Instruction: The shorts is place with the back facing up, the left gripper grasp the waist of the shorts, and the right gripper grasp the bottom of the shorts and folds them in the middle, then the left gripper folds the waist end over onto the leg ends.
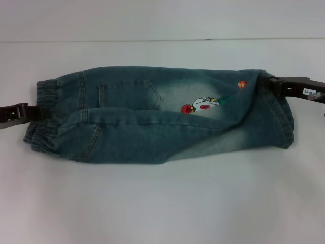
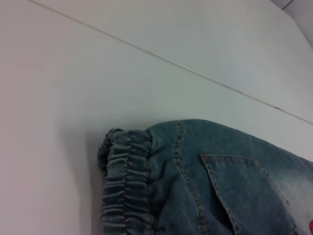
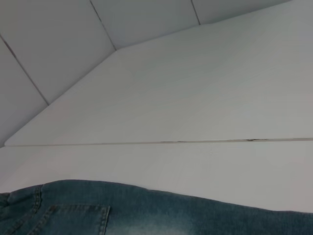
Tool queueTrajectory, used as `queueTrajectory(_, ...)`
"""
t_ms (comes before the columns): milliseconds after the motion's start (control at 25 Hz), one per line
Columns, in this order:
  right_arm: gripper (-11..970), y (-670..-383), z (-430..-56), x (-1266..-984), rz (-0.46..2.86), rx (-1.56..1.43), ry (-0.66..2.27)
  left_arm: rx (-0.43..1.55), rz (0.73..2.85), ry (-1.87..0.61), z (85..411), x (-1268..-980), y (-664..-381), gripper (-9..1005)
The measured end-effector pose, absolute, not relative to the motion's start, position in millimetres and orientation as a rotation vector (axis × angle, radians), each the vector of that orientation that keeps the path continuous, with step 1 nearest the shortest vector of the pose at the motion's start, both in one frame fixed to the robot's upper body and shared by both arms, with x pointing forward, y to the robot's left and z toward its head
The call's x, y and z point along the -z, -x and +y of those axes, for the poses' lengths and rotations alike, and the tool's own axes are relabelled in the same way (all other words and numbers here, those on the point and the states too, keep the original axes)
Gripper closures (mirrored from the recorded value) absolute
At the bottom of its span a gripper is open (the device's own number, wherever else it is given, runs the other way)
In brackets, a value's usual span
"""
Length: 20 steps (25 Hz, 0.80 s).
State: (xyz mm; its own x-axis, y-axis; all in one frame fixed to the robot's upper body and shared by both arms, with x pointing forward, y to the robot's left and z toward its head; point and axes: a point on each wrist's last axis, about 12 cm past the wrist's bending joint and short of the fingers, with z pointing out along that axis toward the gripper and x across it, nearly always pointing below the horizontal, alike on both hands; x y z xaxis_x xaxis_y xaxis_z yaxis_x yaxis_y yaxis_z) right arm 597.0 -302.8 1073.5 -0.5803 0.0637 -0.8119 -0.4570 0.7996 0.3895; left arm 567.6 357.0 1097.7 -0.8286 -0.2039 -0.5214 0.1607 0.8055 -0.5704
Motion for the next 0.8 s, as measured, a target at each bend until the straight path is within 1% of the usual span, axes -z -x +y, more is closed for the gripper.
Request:
queueTrajectory(160, 948, -596.9, -302.7, -1073.3, 2.081, -0.729, 0.291, 0.826, 2.407, 0.037, 356.3, -1096.8, -568.4, 697)
queueTrajectory(440, 947, -597.1, -302.7, -1073.1, 2.080, -0.727, 0.289, 0.838, 2.398, 0.042, 354.1, -1096.4, -568.6, 926)
queueTrajectory(680, 946, -598.0, -304.6, -1073.9, 2.071, -0.723, 0.265, 0.871, 2.348, 0.080, 355.2, -1100.1, -569.6, 976)
queueTrajectory(800, 945, -599.2, -309.5, -1077.6, 2.041, -0.731, 0.221, 0.897, 2.281, 0.134, 359.6, -1104.4, -571.1, 965)
